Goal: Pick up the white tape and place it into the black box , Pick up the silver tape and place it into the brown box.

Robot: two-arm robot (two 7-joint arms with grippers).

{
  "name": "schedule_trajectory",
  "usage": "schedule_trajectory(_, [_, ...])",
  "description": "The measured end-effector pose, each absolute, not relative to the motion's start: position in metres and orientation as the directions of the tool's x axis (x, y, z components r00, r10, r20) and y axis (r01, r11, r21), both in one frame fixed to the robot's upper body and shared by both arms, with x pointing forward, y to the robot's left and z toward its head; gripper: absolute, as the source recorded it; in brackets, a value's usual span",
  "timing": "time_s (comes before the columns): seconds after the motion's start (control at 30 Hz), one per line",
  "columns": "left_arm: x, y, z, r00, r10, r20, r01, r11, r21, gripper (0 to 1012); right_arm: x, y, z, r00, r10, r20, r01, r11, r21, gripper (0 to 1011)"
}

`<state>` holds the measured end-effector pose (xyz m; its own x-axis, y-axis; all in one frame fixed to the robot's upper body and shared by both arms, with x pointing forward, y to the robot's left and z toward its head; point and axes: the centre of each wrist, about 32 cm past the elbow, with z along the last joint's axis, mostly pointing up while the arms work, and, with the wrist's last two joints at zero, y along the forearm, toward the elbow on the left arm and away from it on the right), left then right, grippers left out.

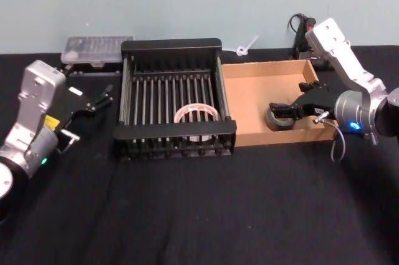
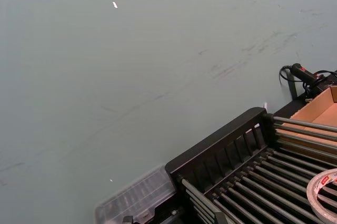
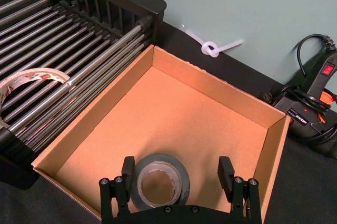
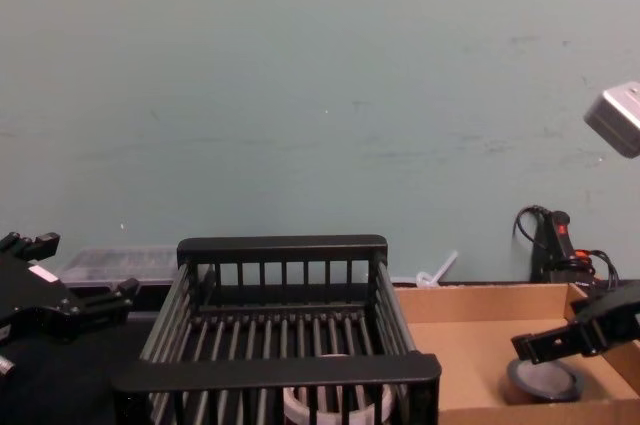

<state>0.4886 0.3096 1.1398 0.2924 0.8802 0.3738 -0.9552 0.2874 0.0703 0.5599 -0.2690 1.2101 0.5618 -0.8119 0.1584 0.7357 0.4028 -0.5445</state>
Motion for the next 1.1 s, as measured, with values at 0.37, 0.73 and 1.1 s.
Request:
schedule_trajectory(0.37, [0.489,0.31,1.14,0.292,0.88,0.374,-0.955,0.287,0.07,1001,0.546,-0.266,1.205,0.488,-0.844,0.22,0.831,0.373,-0.412,1002])
schedule_trajectory(0.73, [0.489,0.31,1.14,0.292,0.88,0.374,-0.955,0.287,0.07,1001,0.525,-0.255,1.173,0.339,-0.883,0.323,0.94,0.305,-0.154,1002])
schedule_trajectory(1.1, [0.489,0.31,1.14,0.292,0.88,0.374,-0.955,0.287,0.07,1001,0.51,-0.254,1.144,0.324,-0.881,0.345,0.946,0.303,-0.114,1003])
